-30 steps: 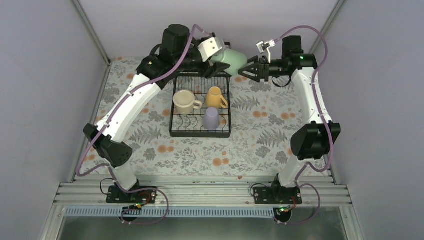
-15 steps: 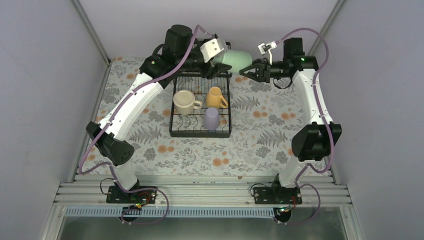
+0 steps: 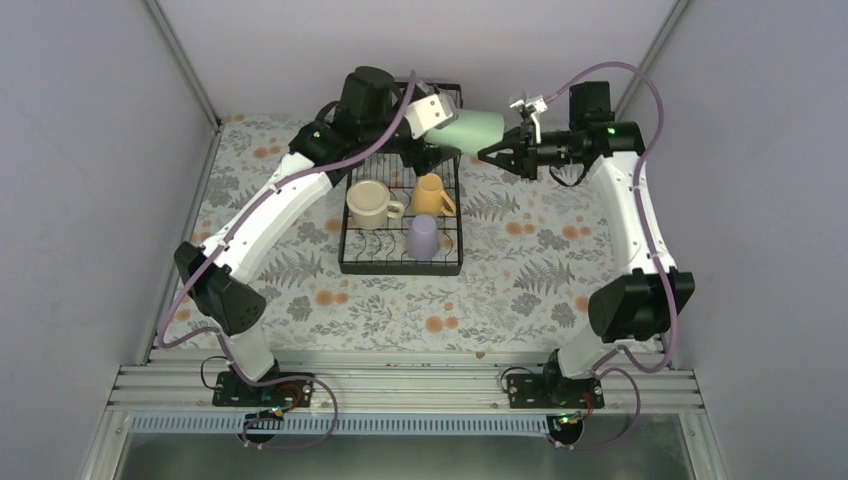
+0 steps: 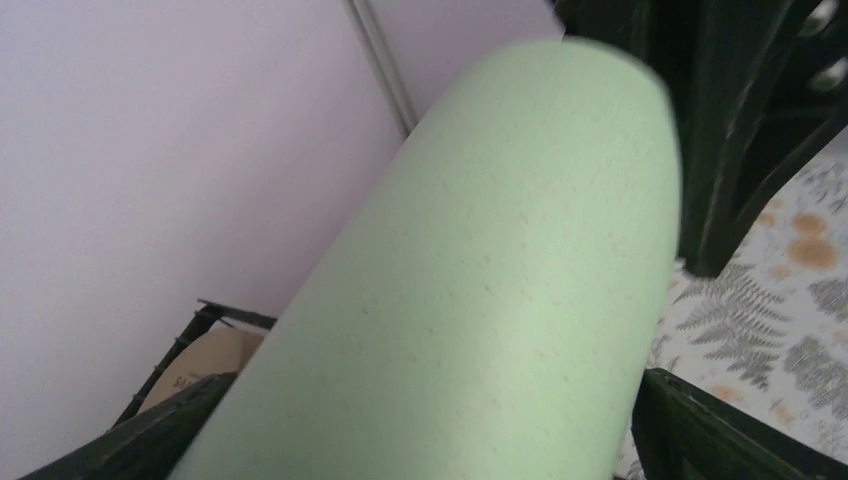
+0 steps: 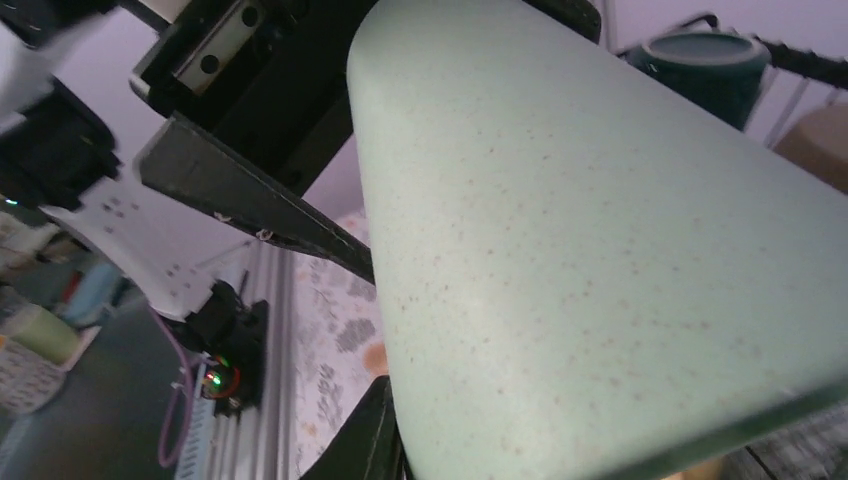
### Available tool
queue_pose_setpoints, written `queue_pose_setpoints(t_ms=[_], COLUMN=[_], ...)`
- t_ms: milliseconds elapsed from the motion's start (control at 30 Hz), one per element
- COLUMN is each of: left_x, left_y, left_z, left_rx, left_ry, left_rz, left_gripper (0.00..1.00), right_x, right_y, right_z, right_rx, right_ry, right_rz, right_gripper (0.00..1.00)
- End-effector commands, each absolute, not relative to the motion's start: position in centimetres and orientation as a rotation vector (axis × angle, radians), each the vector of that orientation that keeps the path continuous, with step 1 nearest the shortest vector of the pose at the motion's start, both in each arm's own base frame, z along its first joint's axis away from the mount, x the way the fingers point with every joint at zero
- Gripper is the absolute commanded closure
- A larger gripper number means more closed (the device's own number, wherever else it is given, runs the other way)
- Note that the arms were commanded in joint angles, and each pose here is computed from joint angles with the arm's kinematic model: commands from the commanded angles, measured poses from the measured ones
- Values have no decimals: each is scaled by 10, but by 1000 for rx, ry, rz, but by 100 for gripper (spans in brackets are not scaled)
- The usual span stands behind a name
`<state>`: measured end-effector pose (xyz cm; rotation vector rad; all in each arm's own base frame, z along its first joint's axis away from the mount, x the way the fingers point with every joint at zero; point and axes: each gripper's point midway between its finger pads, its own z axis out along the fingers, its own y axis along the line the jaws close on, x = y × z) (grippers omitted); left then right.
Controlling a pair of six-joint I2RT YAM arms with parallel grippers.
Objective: Unload the cups from the dish rack
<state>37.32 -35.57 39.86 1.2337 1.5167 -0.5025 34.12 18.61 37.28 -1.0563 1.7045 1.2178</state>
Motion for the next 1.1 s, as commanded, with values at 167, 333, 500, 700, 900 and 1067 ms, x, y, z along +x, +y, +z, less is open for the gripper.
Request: queue_pose_setpoints(t_ms=[167,333,500,700,900,1067], left_x=[391,394,384,375,367,362], left_y=[-282,-242,-219,-197,-182,-177], left_z=[417,428,414,358,321,310], left_rx=[1078,1026,1084,1229,1309,1322], left_ry=[1545,1556,1611,1730,1812,1820], left_rz=[-113,6,123,261,334,347], left_gripper=[0,0,0,0,0,0], right_x=[347,362,379,390,408,415], right_y=[118,76,16,-54,-109,-131], right_z=[347,313,244,196,178,178], right_rx=[-860,-816,-797,-784,-739,-694], right_ry=[2015,2211,2507,2751,2884,2924], right_rz=[803,510,153,-182,-572,-739], right_gripper=[97,97,97,96,96,96])
